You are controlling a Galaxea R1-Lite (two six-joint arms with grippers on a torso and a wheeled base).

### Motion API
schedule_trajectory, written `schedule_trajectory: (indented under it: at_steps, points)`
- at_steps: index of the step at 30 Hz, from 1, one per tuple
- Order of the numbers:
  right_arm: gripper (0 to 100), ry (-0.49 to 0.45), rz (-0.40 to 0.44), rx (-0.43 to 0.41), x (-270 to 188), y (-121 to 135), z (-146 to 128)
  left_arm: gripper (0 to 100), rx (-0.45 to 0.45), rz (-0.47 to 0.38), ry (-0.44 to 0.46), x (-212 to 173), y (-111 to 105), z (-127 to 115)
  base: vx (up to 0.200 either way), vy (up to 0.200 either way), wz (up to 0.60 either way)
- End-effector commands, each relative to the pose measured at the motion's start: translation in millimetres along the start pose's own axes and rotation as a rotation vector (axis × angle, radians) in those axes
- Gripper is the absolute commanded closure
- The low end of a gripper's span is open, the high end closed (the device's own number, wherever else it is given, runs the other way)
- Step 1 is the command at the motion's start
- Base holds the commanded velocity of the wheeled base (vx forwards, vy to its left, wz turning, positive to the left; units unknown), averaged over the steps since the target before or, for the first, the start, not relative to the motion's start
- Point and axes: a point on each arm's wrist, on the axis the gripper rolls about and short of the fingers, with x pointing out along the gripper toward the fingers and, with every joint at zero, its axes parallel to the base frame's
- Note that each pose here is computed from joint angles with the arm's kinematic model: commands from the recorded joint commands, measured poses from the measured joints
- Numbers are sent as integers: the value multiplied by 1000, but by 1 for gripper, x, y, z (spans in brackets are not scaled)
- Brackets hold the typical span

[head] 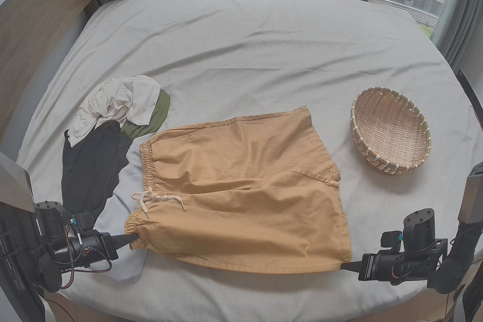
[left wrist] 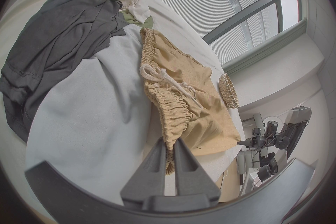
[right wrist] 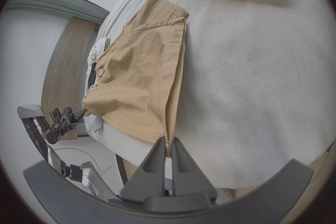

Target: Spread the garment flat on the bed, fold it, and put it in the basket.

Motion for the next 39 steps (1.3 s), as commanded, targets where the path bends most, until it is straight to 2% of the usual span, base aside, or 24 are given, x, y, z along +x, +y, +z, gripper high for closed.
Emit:
schedule_trajectory:
  at_steps: [1,9,18,26,39]
  points:
    - [100,-2,0,-10,-6,0,-2,100,-17,15,11,-5,-2,-3,0,0,0]
    - [100,39,-15,-20,-6,-1,-7,100,-70,34,83,-9,-5,-10,0,0,0]
    - [100,100,-55,-52,-7,-5,-13,100,-48,24,161,-24,-23,-15,0,0,0]
    - [100,129,-77,-91,-20,-5,-16,100,-99,61,188,-29,-19,-20,0,0,0]
    - [100,145,-105,-88,-31,-6,-18,100,-141,85,236,-30,-16,-26,0,0,0]
